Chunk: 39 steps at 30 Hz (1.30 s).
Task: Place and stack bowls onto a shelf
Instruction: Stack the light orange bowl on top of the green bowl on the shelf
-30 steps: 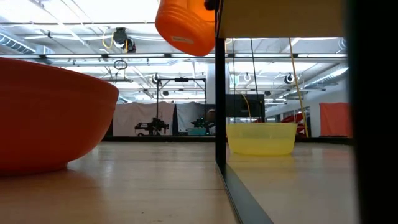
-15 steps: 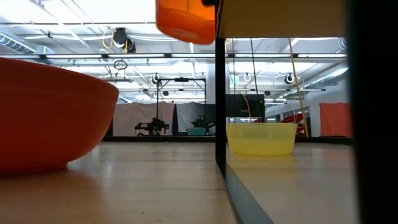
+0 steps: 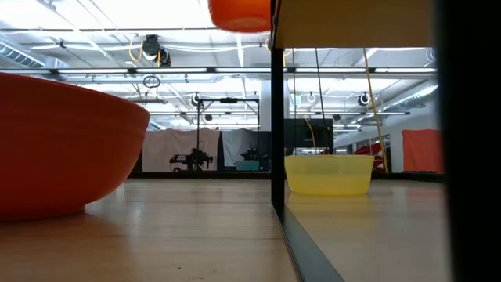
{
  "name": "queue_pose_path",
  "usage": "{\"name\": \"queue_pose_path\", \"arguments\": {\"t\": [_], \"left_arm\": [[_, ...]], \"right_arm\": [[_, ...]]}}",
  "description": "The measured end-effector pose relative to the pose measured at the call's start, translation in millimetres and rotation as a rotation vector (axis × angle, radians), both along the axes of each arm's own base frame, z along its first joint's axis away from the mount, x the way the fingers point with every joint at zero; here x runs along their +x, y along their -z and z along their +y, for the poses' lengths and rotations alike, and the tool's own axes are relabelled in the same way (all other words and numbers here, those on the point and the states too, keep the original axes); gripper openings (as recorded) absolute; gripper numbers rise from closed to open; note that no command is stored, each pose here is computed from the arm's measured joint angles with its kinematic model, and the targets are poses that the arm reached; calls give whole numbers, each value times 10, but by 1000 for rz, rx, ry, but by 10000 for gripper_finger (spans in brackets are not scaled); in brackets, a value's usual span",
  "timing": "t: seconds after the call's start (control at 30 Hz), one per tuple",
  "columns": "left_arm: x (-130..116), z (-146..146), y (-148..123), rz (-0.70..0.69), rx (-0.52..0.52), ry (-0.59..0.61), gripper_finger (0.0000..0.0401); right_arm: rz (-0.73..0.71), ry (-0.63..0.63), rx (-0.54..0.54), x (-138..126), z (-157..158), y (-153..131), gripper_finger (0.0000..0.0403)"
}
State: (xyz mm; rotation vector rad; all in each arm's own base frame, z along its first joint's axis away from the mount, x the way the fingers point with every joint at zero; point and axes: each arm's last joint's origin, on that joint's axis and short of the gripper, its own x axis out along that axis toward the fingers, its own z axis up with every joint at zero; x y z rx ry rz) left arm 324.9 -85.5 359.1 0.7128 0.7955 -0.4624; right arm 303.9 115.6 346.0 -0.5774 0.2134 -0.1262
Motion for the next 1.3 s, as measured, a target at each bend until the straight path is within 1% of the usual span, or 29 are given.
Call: {"name": "queue_pose_path", "arguments": {"t": [0.13,0.23,0.33,0.47,0.67,0.73,0.83,0.9,0.97,1.07,1.17,1.27,1.3], "left_arm": [[-1,-133,-73,-78,-27,46,2],[3,-220,-103,-121,-39,72,2],[19,-322,-158,-192,-64,100,2],[31,-481,-253,-291,-152,190,3],[45,-699,-378,-434,-249,293,2],[33,-765,-397,-457,-269,322,2],[97,-847,-400,-516,-290,342,2],[110,-905,-359,-508,-302,369,2],[194,-949,-336,-552,-322,397,2],[235,-1015,-275,-555,-322,416,2],[296,-1031,-249,-576,-342,424,2],[422,-1034,-222,-634,-382,425,2],[446,-1040,-192,-631,-388,421,2]], "right_arm": [[-70,65,73,-344,181,-214,187],[-135,173,113,-585,291,-340,184],[-156,286,100,-774,375,-385,180],[-161,406,79,-906,448,-345,179],[-147,426,98,-959,488,-243,179],[-142,431,106,-966,480,-216,179],[-137,436,108,-972,470,-194,179],[-135,438,103,-967,465,-193,178],[-129,445,86,-958,446,-197,178],[-119,447,57,-973,412,-221,178],[-123,445,58,-1027,363,-277,178],[-128,446,72,-1094,300,-323,178],[-130,448,79,-1115,279,-333,178]]}}
